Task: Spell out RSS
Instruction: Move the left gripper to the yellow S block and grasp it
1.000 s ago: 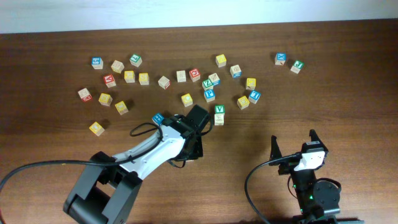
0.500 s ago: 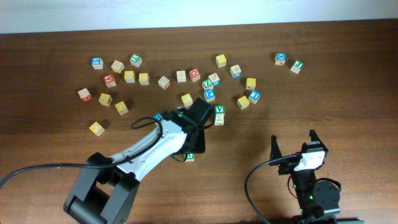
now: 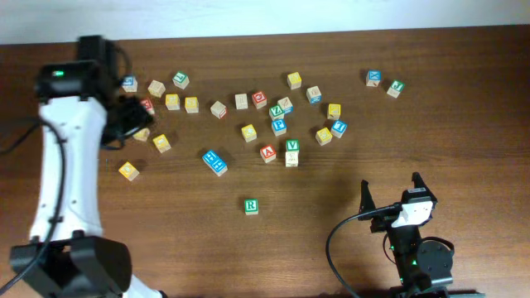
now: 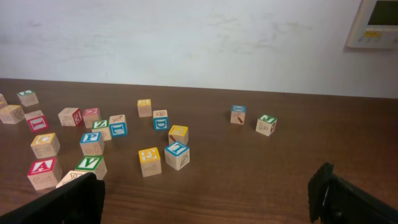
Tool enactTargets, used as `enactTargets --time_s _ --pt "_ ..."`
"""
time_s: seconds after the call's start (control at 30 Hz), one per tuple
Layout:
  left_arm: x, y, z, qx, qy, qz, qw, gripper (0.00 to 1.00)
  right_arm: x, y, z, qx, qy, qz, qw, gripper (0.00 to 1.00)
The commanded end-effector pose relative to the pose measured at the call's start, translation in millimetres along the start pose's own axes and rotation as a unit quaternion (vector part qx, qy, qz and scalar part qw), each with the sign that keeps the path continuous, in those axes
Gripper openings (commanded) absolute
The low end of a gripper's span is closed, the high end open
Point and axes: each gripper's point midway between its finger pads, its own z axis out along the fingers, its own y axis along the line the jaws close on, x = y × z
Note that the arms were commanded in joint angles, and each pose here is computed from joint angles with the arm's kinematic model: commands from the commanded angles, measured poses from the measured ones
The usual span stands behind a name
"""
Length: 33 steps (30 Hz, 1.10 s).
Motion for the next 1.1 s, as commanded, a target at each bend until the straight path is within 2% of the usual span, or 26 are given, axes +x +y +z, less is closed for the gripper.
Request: enactTargets --time_s 0.0,0.2,0.3,0.37,0.4,0.43,0.47,0.6,0.7,0.77,0.87,0.93,1.0,1.07 --pt "-4 35 4 0.0 0.03 -0.051 0.998 0.99 3 -3 0 0.008 0.003 0.004 1.0 0.98" --pt "-10 63 9 0.007 0.05 -0.103 0.993 0.99 3 -3 0 0.008 0.003 0.004 1.0 0.98" --pt "-5 65 13 0.003 0.06 -0.103 0.993 0.99 3 -3 0 0.008 0.003 0.004 1.0 0.98" --pt "3 52 22 0.03 0.085 -0.103 0.991 0.99 3 -3 0 0.008 0.003 0.004 1.0 0.98" --pt "10 36 27 0.067 0.103 -0.08 0.989 0.99 3 -3 0 0.008 0.003 0.004 1.0 0.98" --pt "15 15 32 0.113 0.111 -0.028 0.987 0.99 3 -3 0 0.008 0.003 0.004 1.0 0.98" --pt "17 7 34 0.129 0.111 -0.008 0.985 0.99 3 -3 0 0.008 0.003 0.004 1.0 0.98" --pt "4 -20 34 0.167 0.075 0.015 0.983 0.99 3 -3 0 0.008 0.003 0.004 1.0 0.98" --pt "-24 -38 31 0.19 0.012 0.015 0.982 0.99 3 -3 0 0.008 0.003 0.004 1.0 0.98" --pt "-42 -32 33 0.167 -0.021 -0.039 0.985 0.96 3 -3 0 0.008 0.003 0.004 1.0 0.98" --pt "-68 -17 36 0.119 -0.083 -0.051 0.988 0.99 3 -3 0 0.008 0.003 0.004 1.0 0.98" --pt "-73 -20 35 0.122 -0.097 -0.024 0.988 0.98 3 -3 0 0.008 0.003 0.004 1.0 0.98" --pt "-79 -29 35 0.123 -0.118 0.041 0.985 0.95 3 -3 0 0.008 0.003 0.004 1.0 0.98" --pt "-80 -42 57 0.116 -0.109 0.096 0.983 0.99 3 -3 0 0.008 0.003 0.004 1.0 0.98"
